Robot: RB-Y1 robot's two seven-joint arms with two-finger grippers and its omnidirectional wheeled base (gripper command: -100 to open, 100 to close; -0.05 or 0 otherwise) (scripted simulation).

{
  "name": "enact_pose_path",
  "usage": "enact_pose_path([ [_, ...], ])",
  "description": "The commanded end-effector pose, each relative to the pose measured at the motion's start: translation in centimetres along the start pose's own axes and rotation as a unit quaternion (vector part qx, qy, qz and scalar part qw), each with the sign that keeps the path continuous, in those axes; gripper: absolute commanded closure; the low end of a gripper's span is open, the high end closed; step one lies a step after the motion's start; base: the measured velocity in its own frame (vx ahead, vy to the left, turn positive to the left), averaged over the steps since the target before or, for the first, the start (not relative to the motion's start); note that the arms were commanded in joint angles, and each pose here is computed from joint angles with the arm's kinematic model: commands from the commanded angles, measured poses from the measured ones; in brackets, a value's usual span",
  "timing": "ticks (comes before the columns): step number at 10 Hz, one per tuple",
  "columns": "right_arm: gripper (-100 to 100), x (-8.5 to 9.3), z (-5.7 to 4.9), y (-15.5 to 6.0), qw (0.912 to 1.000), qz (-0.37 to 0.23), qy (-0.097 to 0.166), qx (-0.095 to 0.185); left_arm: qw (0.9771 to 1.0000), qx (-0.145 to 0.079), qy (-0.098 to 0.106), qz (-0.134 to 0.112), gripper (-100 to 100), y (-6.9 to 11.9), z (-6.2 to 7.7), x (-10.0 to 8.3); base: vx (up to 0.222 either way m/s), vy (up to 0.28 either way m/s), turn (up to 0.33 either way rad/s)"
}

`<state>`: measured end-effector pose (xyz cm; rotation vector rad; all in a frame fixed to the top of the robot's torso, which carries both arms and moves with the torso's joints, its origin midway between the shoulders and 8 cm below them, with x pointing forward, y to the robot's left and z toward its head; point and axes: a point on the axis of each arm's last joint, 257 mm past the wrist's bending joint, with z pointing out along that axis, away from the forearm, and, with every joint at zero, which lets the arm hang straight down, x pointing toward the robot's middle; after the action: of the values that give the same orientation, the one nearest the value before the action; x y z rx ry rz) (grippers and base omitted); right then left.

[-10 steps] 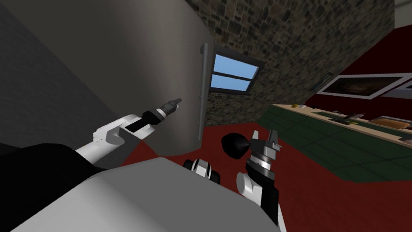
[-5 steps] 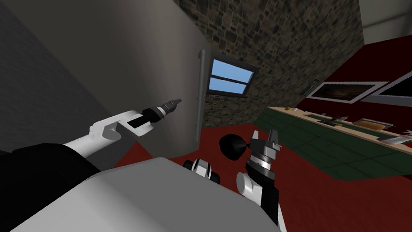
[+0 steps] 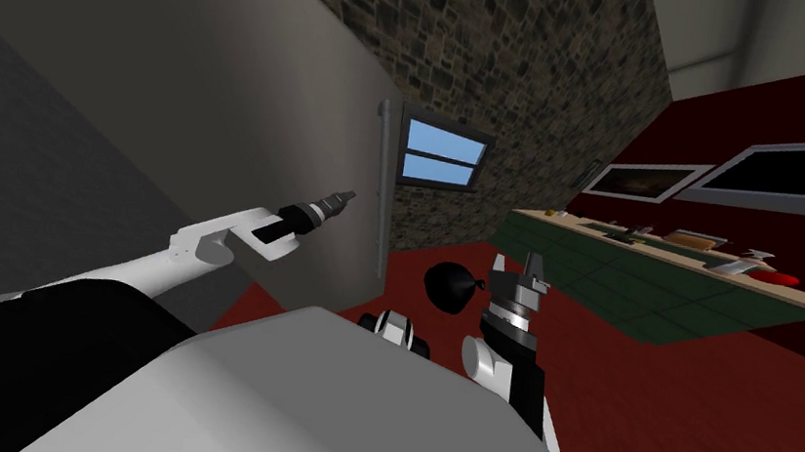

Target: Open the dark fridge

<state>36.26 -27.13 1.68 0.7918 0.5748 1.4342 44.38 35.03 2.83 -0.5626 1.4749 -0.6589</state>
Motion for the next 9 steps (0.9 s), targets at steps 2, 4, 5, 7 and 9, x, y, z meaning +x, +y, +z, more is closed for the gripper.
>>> enact_pose_path([
  [2, 0, 0.0, 0.0, 0.0, 1.0000, 0.000, 0.000, 0.000, 0.9998, 0.007, 0.006, 0.015, -100, -2.2, -0.2, -0.1, 0.049, -0.023, -0.077],
  [4, 0, 0.0, 0.0, 0.0, 1.0000, 0.000, 0.000, 0.000, 0.9995, 0.017, 0.014, 0.021, -100, -3.9, -0.7, 0.6, 0.045, -0.018, -0.054],
  [5, 0, 0.0, 0.0, 0.0, 1.0000, 0.000, 0.000, 0.000, 0.9993, 0.024, 0.019, 0.023, -100, -4.8, -1.0, 1.0, 0.060, -0.010, -0.071],
  [7, 0, 0.0, 0.0, 0.0, 1.0000, 0.000, 0.000, 0.000, 0.9984, 0.040, 0.029, 0.027, -100, -6.7, -1.7, 1.9, 0.039, -0.005, -0.024],
  [9, 0, 0.0, 0.0, 0.0, 1.0000, 0.000, 0.000, 0.000, 0.9984, 0.041, 0.030, 0.027, -100, -6.5, -1.7, 1.9, 0.011, -0.001, -0.005],
])
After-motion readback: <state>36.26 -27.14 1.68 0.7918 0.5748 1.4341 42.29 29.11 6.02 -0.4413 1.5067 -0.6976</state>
